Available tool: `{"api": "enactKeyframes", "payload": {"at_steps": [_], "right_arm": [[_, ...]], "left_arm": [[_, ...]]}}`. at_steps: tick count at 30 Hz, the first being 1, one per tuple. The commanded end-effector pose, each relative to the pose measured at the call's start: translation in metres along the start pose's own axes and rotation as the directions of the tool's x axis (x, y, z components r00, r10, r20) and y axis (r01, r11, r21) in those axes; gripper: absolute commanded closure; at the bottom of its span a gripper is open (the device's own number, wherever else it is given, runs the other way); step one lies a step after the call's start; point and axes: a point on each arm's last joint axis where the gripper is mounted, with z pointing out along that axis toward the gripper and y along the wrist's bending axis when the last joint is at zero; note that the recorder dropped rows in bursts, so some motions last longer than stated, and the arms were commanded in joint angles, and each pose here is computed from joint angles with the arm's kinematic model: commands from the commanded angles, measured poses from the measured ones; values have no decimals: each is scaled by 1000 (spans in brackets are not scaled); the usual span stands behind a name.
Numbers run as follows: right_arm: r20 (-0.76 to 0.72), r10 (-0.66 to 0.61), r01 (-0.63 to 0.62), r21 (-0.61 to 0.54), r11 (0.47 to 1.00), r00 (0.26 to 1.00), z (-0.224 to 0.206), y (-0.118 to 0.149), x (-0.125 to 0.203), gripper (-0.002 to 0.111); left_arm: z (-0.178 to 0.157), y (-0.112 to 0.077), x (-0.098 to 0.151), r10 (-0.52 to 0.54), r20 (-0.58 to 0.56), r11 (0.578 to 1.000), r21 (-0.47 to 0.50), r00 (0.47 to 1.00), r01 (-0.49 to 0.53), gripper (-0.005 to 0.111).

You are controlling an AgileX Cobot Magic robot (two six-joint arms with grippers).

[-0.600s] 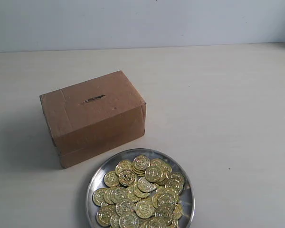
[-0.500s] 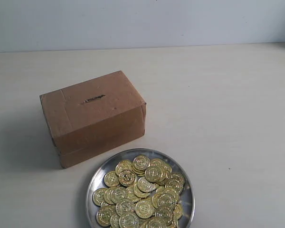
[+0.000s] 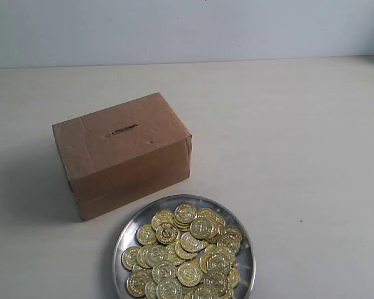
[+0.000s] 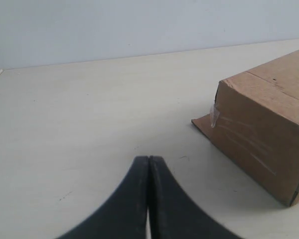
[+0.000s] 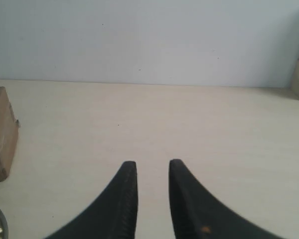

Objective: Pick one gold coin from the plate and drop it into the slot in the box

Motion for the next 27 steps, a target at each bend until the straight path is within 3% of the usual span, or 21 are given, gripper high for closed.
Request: {"api": "enactKeyframes", "payload": {"at_steps": [1,8,12,27], "right_arm": [[18,52,-52,-1,999,998,0,0,0,86],[61,223,-221,-45,974,973,0,3,-5,86],[100,354,-347,-78,935,930,-1,4,-10,86],[217,393,-387,-70,919,893,-2,-2,-19,86]], "left_arm": [[0,0,0,-5,13,1000,4,1000,5,107],[0,0,0,-5,13,1000,4,1000,5,107],[0,0,0,-5,13,1000,4,1000,5,107],[0,0,0,-5,13,1000,4,1000,5,107]]}}
